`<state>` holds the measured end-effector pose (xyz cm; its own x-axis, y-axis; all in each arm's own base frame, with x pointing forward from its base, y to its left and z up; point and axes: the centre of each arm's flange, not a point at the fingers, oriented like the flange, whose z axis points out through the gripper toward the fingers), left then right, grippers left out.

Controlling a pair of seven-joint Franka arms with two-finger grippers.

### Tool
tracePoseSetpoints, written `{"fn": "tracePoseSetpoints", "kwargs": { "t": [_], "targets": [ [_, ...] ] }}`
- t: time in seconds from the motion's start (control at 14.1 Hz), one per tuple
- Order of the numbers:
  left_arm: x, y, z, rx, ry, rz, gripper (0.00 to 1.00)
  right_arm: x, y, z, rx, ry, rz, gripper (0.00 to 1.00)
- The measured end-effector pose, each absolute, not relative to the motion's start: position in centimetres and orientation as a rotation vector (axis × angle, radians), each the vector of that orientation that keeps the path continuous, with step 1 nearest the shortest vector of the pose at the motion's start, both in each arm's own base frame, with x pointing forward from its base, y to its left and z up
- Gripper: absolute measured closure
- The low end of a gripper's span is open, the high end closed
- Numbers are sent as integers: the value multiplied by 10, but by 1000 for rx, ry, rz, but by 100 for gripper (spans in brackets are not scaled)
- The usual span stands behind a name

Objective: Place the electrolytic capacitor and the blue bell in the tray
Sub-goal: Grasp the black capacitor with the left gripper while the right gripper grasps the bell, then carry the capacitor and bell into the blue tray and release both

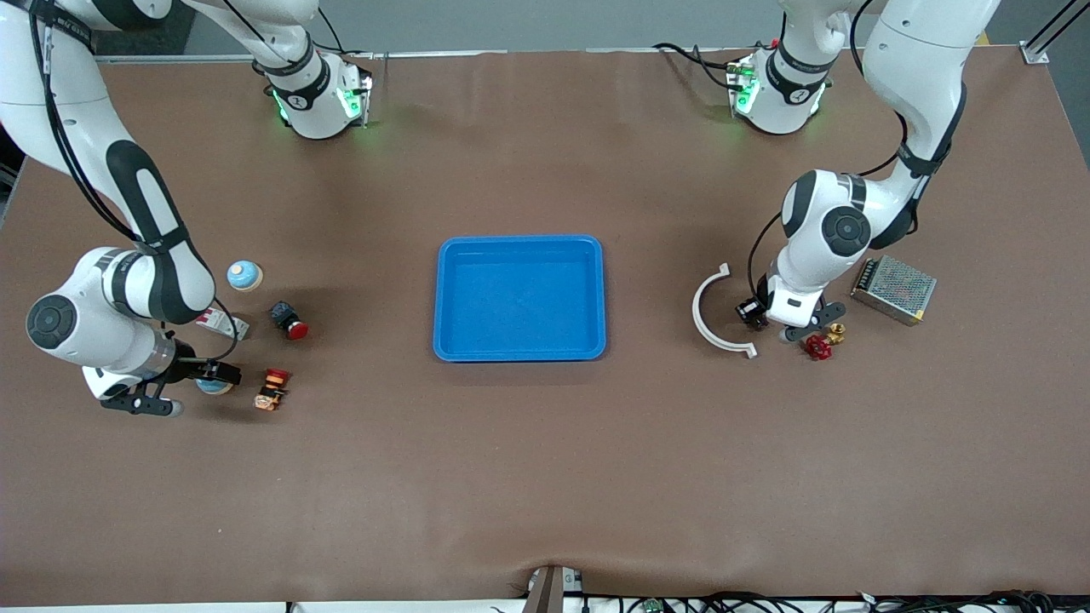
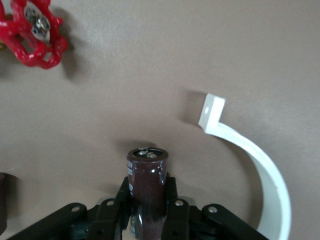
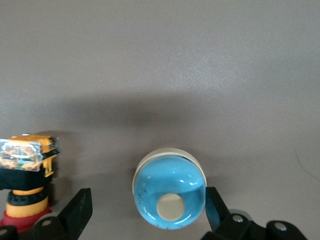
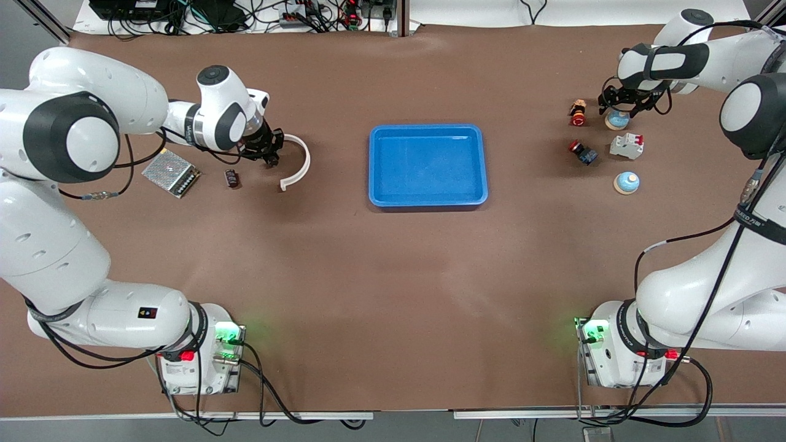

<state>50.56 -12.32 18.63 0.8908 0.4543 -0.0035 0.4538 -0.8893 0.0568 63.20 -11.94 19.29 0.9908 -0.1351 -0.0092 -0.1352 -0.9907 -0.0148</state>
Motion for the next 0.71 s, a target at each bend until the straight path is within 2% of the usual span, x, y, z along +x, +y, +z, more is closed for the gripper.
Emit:
{"fn": "tracePoseSetpoints", "kwargs": {
  "t": [0.28,0.42,0.5,0.64,0.71],
  "targets": [
    [507,-154,229,2999,713,11,70,630,-126,189,-3119,210,23,0],
    [505,-179,257,2994,727,9,70,628,-131,188,-3122,149,27,4],
    [504,-193,269,2987,750,6,70,627,-135,188,-3123,119,27,9],
    [503,-224,288,2951,819,11,70,626,-140,187,-3123,98,29,31],
    [502,-241,293,2928,856,13,70,626,-140,187,-3122,96,29,37]
  ]
}}
